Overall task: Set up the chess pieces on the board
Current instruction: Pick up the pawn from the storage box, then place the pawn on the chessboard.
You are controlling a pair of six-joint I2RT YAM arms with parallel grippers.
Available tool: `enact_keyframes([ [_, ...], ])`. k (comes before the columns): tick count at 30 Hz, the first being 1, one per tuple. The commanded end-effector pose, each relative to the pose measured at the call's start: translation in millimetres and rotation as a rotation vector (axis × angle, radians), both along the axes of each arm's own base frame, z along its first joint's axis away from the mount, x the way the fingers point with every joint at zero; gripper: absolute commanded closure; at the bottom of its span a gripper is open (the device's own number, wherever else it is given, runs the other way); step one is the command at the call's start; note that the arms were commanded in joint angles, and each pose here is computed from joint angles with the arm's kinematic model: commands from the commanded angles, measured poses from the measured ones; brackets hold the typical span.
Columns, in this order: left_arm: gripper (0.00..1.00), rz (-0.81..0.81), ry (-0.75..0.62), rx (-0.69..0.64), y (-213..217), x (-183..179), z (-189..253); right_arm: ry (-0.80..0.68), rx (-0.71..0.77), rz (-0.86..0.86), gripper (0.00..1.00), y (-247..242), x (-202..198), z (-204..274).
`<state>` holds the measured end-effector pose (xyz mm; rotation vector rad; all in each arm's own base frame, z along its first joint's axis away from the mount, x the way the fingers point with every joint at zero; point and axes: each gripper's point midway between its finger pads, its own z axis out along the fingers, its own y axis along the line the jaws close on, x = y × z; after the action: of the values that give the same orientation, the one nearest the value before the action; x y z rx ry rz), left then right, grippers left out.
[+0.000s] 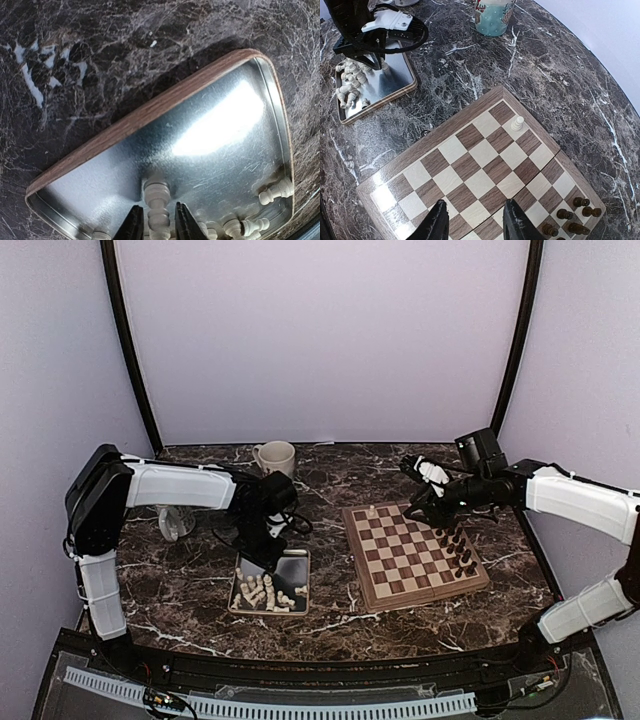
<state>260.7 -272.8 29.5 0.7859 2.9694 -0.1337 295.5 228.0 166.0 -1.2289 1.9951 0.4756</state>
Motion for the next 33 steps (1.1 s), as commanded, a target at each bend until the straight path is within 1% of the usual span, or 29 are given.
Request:
enact_keyframes([
  [1, 0.76, 0.004, -0.048, -0.027, -9, 10, 11, -0.021, 0.000, 0.000, 0.62, 0, 6, 1],
  [2, 0.78, 0.002, -0.047, -0.029, -10, 11, 10, -0.021, -0.002, -0.001, 0.62, 0, 6, 1],
  [6, 0.91, -0.013, -0.043, -0.024, -12, 12, 8, -0.028, -0.023, -0.012, 0.62, -3, 8, -2],
  [8, 0.93, -0.026, -0.069, -0.020, -16, 16, 15, -0.039, -0.039, -0.027, 0.63, -7, 10, -2],
  [10, 0.93, -0.059, -0.101, -0.028, -27, 18, 29, -0.058, -0.053, -0.052, 0.63, -12, 14, 1],
  [13, 0.93, -0.115, -0.172, -0.086, -55, 24, 57, -0.072, -0.030, -0.086, 0.63, -23, 19, 10],
  [18, 0.95, -0.256, -0.291, -0.228, -114, 22, 90, -0.049, 0.041, -0.109, 0.63, -33, 22, 17],
  [22, 0.95, -0.294, -0.336, -0.316, -150, 27, 95, -0.044, 0.031, -0.120, 0.63, -37, 26, 12],
  [26, 0.95, -0.307, -0.365, -0.356, -176, 38, 93, -0.061, 0.027, -0.137, 0.63, -41, 29, 17],
  [29, 0.95, -0.326, -0.384, -0.409, -193, 40, 93, -0.070, 0.047, -0.145, 0.63, -46, 29, 22],
  [33, 0.95, -0.332, -0.401, -0.411, -204, 48, 81, -0.071, 0.048, -0.154, 0.63, -50, 30, 23],
])
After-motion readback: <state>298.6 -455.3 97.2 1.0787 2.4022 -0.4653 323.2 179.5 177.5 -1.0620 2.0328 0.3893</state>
